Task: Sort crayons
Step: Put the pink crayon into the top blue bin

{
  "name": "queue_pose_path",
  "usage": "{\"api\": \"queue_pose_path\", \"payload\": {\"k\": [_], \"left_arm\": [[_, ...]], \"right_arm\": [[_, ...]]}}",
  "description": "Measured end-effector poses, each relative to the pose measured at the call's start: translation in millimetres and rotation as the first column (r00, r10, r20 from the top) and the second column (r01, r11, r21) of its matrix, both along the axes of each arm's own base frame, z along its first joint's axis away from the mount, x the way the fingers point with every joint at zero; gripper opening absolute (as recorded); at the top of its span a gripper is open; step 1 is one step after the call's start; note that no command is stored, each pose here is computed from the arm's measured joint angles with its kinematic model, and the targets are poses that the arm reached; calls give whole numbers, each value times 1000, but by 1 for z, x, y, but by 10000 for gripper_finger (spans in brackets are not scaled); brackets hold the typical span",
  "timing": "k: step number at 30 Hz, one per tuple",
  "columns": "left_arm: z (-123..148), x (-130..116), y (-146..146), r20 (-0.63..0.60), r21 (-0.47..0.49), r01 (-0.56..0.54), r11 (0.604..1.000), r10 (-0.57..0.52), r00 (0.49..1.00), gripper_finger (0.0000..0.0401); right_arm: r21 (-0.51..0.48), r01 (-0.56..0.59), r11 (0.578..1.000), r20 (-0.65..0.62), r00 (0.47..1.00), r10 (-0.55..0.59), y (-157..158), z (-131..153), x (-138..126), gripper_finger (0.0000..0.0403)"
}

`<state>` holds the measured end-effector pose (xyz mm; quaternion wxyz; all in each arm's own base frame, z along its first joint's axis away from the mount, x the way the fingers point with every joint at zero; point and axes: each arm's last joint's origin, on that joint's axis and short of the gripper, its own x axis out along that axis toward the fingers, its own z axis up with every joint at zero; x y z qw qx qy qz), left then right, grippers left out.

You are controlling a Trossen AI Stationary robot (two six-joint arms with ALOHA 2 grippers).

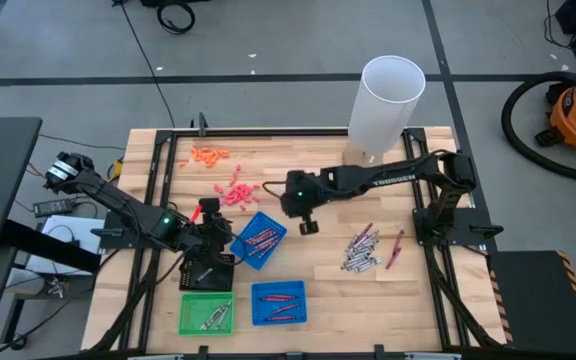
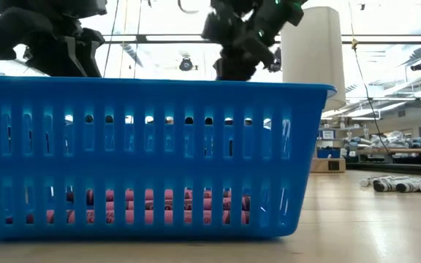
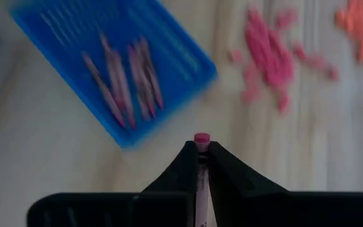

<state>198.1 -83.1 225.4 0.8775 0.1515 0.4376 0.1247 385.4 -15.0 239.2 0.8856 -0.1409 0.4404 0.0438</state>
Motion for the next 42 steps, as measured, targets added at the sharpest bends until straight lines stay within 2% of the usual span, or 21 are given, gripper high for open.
{"api": "queue_pose_path", "payload": {"k": [4,7,14,20,27,38,42], "left_arm": [[-2,-3,-1,-31,-48,-6,999,4,1000,178],[-2,-6,-7,-34,-50,8,999,-10,999,177],[0,-16,-21,52,47,7,999,-9,999,177],[1,-19,-26,82,55,5,999,-9,997,176],[1,-18,-26,85,53,4,999,-9,996,176],[1,-19,-26,83,48,2,999,-6,997,176],[1,-18,-26,85,48,6,999,-10,996,176]], "right_arm": [[16,-73,997,109,992,71,15,7,8,29],[42,-134,990,185,975,124,24,12,13,29],[78,-251,965,383,901,203,34,1,18,29],[70,-260,963,485,852,195,37,-10,16,29],[77,-260,963,529,829,182,39,-26,24,29],[76,-208,975,397,904,161,38,-78,41,29],[66,-185,981,372,916,148,37,-78,39,37]]}}
